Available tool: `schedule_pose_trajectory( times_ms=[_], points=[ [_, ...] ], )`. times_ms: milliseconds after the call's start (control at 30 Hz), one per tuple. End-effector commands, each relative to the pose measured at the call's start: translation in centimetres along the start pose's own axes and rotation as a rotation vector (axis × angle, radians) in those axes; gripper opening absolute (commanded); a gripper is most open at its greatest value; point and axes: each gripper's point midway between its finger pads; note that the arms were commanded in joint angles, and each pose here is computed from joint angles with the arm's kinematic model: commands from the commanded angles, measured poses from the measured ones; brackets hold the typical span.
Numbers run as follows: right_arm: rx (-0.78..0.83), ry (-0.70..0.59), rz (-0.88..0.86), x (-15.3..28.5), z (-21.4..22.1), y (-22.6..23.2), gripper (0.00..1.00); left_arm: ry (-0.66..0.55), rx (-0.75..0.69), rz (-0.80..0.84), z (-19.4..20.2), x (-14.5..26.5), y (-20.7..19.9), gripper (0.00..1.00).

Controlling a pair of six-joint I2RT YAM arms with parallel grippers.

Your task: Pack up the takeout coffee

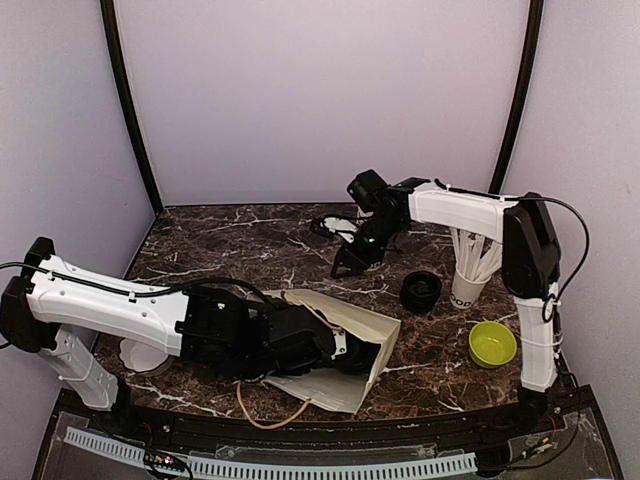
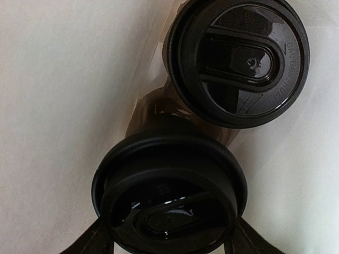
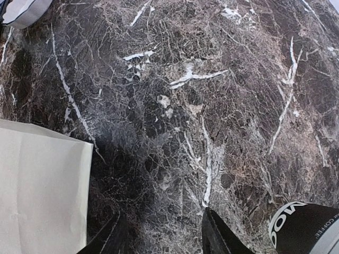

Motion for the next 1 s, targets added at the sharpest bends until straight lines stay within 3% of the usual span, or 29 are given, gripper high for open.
schedule_pose_trajectory(
  times_ms=[0, 967],
  points=[
    [-0.003, 0.058, -0.003, -1.4, 0.8, 0.4, 0.47, -0.028, 0.028, -0.019, 0.4, 1.0, 1.0, 0.42],
    [-0.110, 0.212, -0.330, -5.9, 4.7, 4.6, 0.42, -0.030, 0.002, -0.004, 1.1, 0.0, -0.4, 0.42]
  ],
)
Point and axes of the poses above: each gripper's point midway between its finger pads, its own x axis back along the fingers, its own y axis along the line the jaws close on, z = x × y, and after that the axes turned 13 degrees about -x, right-handed
